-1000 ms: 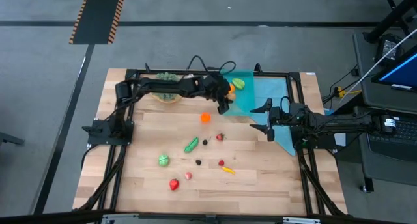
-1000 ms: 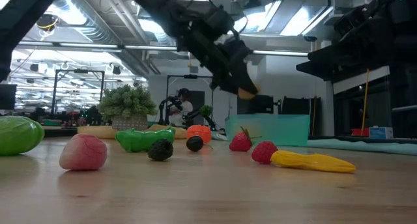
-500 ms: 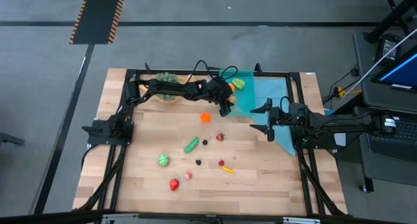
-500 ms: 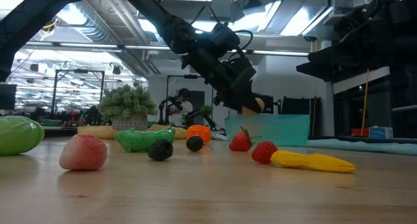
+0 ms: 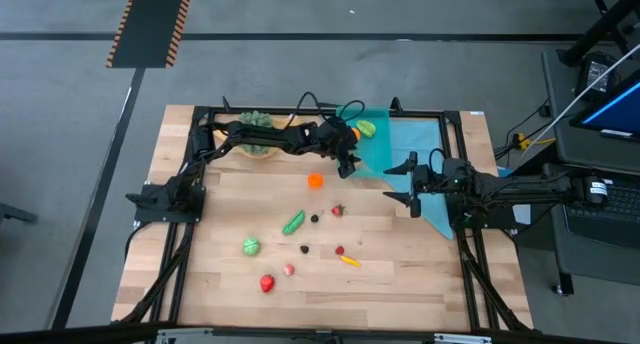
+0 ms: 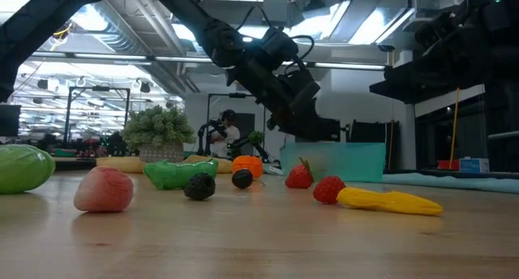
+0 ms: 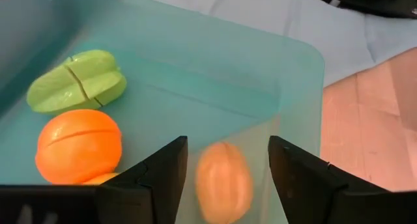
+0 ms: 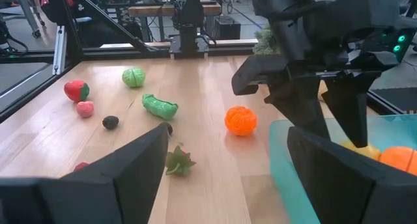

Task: Pick and placing Produce into tupperware
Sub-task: Put the brown potato into the blue bin, then put the top red strawberry into the blue bin

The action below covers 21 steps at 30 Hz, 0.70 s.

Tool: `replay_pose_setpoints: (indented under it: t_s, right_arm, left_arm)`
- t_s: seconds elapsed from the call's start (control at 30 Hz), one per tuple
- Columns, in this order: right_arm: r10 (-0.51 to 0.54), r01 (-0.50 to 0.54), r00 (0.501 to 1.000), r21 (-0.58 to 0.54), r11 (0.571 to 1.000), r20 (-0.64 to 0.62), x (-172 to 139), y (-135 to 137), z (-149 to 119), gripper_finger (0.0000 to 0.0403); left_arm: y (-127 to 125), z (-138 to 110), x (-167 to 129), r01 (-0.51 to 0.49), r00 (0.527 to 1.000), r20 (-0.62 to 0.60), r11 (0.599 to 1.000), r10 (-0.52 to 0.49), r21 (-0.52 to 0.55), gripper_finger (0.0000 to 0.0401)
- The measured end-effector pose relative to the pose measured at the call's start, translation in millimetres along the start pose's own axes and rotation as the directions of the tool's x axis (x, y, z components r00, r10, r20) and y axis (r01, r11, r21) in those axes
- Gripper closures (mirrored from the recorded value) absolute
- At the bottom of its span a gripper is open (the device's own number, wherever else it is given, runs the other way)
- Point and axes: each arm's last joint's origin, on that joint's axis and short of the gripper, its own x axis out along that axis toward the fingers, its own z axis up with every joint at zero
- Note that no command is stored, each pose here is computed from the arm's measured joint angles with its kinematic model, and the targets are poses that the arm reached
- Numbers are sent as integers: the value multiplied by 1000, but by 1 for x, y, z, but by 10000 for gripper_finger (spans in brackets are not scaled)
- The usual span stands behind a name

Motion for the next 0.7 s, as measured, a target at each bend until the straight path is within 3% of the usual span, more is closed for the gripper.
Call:
replay_pose_setpoints:
  t_s: [0.37, 0.7]
  right_arm:
    - [0, 0, 1000, 2, 1000, -10, 0, 0, -1, 86]
    - [41, -38, 998, 61, 997, -43, 2, 2, -4, 86]
  left_arm:
    - [-1, 6, -7, -3, 1000, 19, 996, 1, 93, 194]
    - [-18, 33, -63, 15, 1000, 3, 977, -16, 213, 199]
